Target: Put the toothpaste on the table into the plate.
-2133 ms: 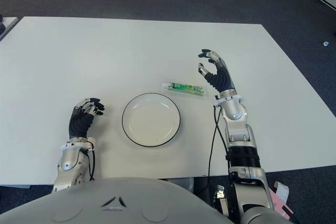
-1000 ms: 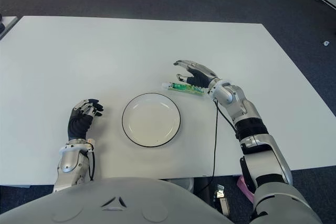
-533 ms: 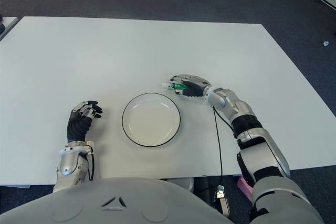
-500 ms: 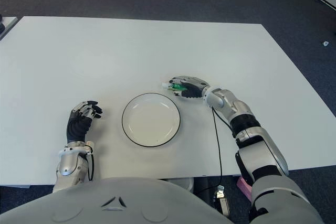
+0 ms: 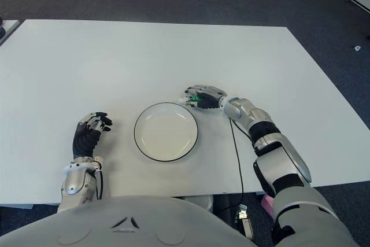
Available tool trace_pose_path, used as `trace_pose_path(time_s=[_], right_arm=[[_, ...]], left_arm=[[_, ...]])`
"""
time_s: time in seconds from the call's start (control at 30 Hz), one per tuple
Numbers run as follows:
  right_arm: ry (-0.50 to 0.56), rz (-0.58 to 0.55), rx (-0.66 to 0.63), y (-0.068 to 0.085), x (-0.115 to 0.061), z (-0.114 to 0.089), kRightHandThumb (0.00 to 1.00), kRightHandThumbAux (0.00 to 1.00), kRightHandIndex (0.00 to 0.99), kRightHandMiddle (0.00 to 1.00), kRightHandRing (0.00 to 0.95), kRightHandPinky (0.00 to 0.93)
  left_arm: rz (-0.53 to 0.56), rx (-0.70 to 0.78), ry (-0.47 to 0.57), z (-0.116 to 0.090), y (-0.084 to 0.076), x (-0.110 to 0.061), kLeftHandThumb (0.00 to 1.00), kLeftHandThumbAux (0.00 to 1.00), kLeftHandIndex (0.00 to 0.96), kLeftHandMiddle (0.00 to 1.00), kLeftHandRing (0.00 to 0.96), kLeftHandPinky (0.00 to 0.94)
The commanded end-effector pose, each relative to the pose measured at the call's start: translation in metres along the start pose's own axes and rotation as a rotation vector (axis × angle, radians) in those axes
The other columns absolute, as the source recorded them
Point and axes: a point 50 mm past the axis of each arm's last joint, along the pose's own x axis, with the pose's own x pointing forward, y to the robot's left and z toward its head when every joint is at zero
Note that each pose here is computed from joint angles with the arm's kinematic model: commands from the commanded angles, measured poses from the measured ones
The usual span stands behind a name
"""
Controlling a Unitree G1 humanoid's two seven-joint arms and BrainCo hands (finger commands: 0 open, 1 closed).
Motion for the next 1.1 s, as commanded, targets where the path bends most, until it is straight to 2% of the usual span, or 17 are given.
trace_pose_path(time_s=[0.03,0.1,0.3,0.6,1.1], right_arm=[[0.11,0.123,0.024,0.033,-0.002,-0.012,0.568,0.157,0.0,0.0,0.0,0.0],[0.126,0.121,0.033,0.035,-0.002,-0.014,0.568,0.158,0.0,0.0,0.0,0.0],[0.235,0.091,0.122,0.052,-0.004,-0.021,0.569,0.163,0.0,0.0,0.0,0.0],[0.292,0.086,0.185,0.066,-0.004,-0.02,0.556,0.148,0.0,0.0,0.0,0.0],[0.352,0.08,0.241,0.073,-0.005,-0.022,0.512,0.163,0.0,0.0,0.0,0.0]], left_arm=[[0.008,0.007,0.056,-0.009,0.002,-0.005,0.707,0.721,0.435,0.527,0.518,0.511],[0.004,0.008,0.054,-0.009,0.003,-0.006,0.706,0.722,0.434,0.528,0.521,0.512],[-0.013,0.002,0.048,-0.009,0.005,-0.007,0.704,0.723,0.434,0.529,0.522,0.509],[0.0,0.0,0.037,-0.009,0.007,-0.009,0.705,0.723,0.434,0.522,0.515,0.509],[-0.003,-0.003,0.044,-0.008,0.009,-0.012,0.7,0.724,0.433,0.528,0.511,0.498]])
